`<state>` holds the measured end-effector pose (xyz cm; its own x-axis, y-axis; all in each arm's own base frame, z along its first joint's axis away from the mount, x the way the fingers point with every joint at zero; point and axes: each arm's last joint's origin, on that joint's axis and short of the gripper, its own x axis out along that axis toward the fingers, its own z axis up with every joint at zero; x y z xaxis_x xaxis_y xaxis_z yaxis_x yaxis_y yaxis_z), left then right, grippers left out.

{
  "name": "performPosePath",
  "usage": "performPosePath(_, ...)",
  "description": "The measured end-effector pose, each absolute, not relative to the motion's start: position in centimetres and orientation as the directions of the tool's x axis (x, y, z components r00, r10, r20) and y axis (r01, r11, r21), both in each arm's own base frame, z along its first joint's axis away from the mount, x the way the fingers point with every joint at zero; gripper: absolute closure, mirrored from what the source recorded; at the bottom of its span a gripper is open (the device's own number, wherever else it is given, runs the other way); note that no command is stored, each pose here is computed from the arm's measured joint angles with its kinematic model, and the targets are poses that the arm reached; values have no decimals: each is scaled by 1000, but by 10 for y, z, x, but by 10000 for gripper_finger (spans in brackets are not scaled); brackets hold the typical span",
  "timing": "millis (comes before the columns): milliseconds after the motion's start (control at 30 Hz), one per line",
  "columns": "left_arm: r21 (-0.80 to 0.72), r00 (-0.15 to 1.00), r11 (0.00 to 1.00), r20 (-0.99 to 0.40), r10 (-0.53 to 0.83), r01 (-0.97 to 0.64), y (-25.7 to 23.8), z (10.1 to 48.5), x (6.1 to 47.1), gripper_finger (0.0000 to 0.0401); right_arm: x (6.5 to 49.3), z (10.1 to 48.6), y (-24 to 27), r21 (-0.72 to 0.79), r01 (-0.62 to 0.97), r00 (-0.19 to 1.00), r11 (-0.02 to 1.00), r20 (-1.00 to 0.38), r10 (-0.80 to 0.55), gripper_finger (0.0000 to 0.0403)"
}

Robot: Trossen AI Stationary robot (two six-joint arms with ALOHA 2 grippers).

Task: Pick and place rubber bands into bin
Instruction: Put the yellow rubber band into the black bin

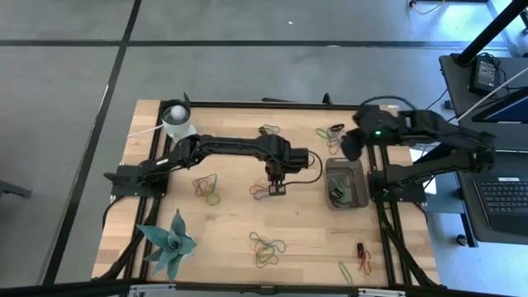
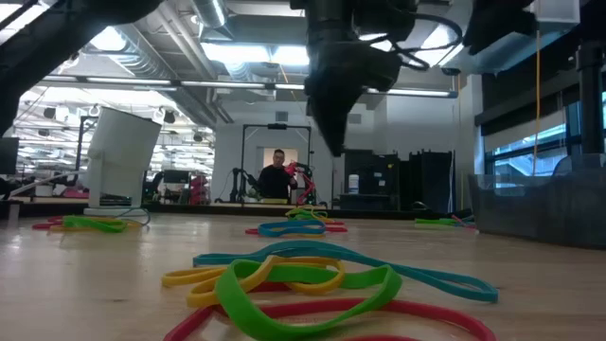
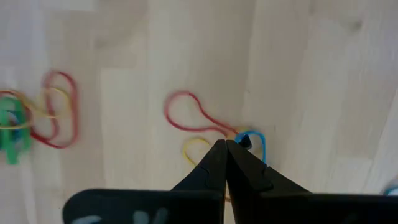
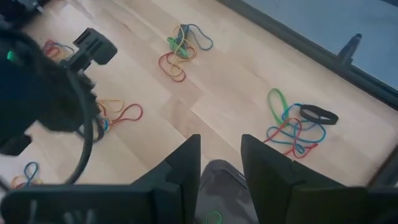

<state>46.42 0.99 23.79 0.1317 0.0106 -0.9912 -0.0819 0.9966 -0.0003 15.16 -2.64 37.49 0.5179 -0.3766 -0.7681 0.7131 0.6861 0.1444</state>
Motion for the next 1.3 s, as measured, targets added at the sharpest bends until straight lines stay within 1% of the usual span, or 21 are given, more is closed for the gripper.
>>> performPosePath(133,5,105,999,-994,9,-36,4,234,450,400,175,367,-29,104,694,504,713,-777,-377,283)
performPosePath(300,3,188,999,-982,11,-45,10,235,414,399,203,357,-32,102,693,502,713,-779,-377,283)
performPosePath(400,-10,262,996,-965,15,-93,18,242,379,400,221,352,-34,99,677,519,729,-767,-378,283)
performPosePath(533,-20,330,989,-944,29,-147,25,249,325,399,247,344,-37,62,618,556,784,-740,-380,283)
performPosePath(700,-29,439,982,-897,57,-187,29,265,263,400,280,333,-41,48,565,623,824,-679,-388,283)
performPosePath(867,-6,550,968,-824,138,-251,34,282,209,399,308,321,-53,88,588,658,804,-630,-412,283)
performPosePath(1000,-2,617,955,-764,190,-296,38,290,174,400,319,312,-72,142,665,615,733,-660,-430,283)
performPosePath(1167,14,662,949,-713,231,-316,38,288,143,399,337,315,-103,239,677,618,696,-699,-360,283)
performPosePath(1300,22,676,946,-694,247,-323,39,284,130,400,357,314,-129,232,682,585,694,-742,-328,283)
